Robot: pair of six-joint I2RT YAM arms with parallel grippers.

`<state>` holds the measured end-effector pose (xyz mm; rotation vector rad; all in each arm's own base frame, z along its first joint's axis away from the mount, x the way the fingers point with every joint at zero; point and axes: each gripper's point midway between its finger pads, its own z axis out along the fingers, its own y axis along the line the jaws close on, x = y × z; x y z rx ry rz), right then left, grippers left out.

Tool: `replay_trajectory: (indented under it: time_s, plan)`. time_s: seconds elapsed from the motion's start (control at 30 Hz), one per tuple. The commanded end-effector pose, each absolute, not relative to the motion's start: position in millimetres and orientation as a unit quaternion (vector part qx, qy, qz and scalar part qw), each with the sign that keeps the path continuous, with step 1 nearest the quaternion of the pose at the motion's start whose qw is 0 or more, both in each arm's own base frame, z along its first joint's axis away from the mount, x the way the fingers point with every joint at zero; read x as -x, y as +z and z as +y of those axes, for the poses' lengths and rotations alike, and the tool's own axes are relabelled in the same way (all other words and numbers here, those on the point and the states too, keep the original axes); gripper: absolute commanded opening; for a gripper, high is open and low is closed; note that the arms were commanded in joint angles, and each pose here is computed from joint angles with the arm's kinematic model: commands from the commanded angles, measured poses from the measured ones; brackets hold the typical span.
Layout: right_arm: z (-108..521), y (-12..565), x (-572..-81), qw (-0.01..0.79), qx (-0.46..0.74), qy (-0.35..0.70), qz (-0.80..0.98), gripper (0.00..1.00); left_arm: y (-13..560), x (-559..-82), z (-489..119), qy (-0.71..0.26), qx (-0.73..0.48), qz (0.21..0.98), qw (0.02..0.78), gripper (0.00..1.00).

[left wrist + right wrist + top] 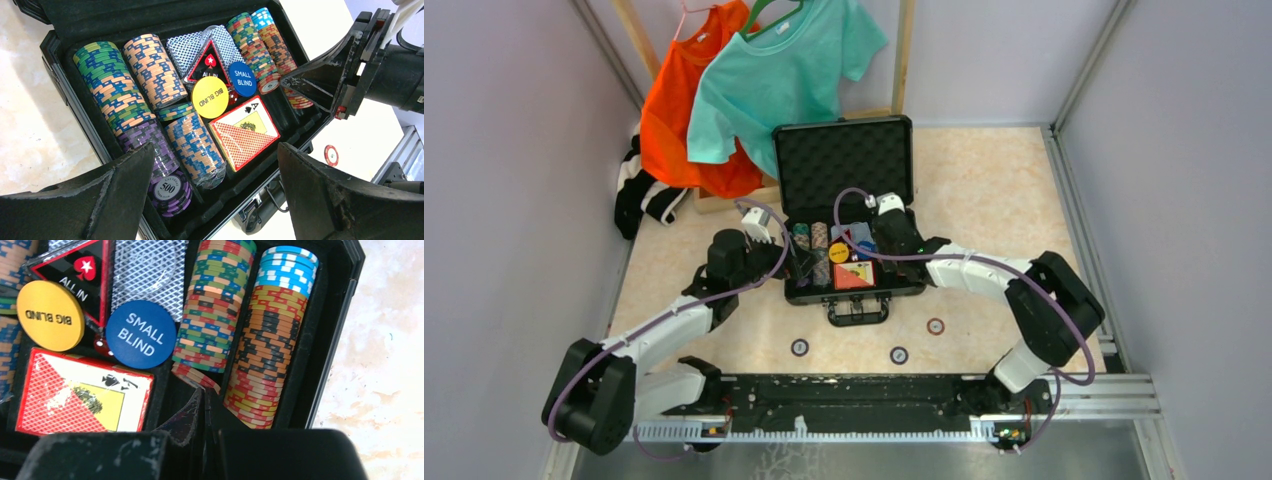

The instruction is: Pack up texas hold em set

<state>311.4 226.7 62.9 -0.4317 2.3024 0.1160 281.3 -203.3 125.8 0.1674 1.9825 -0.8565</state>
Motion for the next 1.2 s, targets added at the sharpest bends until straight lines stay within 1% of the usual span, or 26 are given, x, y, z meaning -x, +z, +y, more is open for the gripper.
replay_trajectory:
  time_s: [0.0, 0.3, 0.5, 0.73, 0.8, 0.93, 1.0, 1.03, 1.07, 1.1, 1.13, 1.17]
  plan:
    - [229.2, 70.1, -329.4, 0.409, 0.159, 0.055, 0.897, 0.00, 136.0, -285.5, -206.3, -0.351, -0.073, 0.801, 0.480, 0.97]
    - [233.8, 77.0, -338.1, 0.412, 0.161, 0.061, 0.895, 0.01, 134.4, -285.5, -206.8, -0.351, -0.074, 0.802, 0.477, 0.97]
    - [238.4, 105.4, -326.4, 0.437, 0.165, 0.102, 0.878, 0.06, 130.8, -287.9, -206.2, -0.345, -0.073, 0.808, 0.473, 0.97]
    - [243.7, 147.7, -305.2, 0.464, 0.177, 0.113, 0.860, 0.10, 139.3, -284.9, -205.9, -0.351, -0.074, 0.799, 0.483, 0.98]
    - [240.9, 157.2, -297.2, 0.473, 0.167, 0.123, 0.856, 0.15, 141.6, -285.1, -206.1, -0.354, -0.076, 0.794, 0.488, 0.97]
    - [210.0, 165.5, -285.1, 0.494, 0.115, 0.106, 0.855, 0.29, 146.3, -283.7, -209.9, -0.363, -0.081, 0.792, 0.484, 0.97]
    - [183.9, 166.9, -276.6, 0.505, 0.075, 0.083, 0.856, 0.42, 145.3, -282.5, -210.2, -0.367, -0.075, 0.793, 0.481, 0.98]
    - [166.9, 171.9, -269.7, 0.513, 0.050, 0.072, 0.854, 0.56, 144.0, -282.5, -210.3, -0.370, -0.074, 0.790, 0.483, 0.98]
    - [154.2, 173.2, -262.8, 0.514, 0.026, 0.069, 0.855, 0.74, 144.8, -283.3, -211.7, -0.375, -0.070, 0.788, 0.483, 0.98]
    - [143.3, 171.1, -255.1, 0.508, 0.003, 0.073, 0.858, 0.87, 144.8, -284.8, -212.5, -0.377, -0.064, 0.789, 0.481, 0.99]
    - [134.4, 170.7, -246.0, 0.502, -0.020, 0.085, 0.861, 0.97, 142.1, -285.1, -213.5, -0.379, -0.058, 0.793, 0.473, 0.99]
    - [127.1, 168.9, -237.3, 0.495, -0.033, 0.095, 0.863, 0.99, 139.7, -286.0, -214.2, -0.378, -0.056, 0.797, 0.468, 0.99]
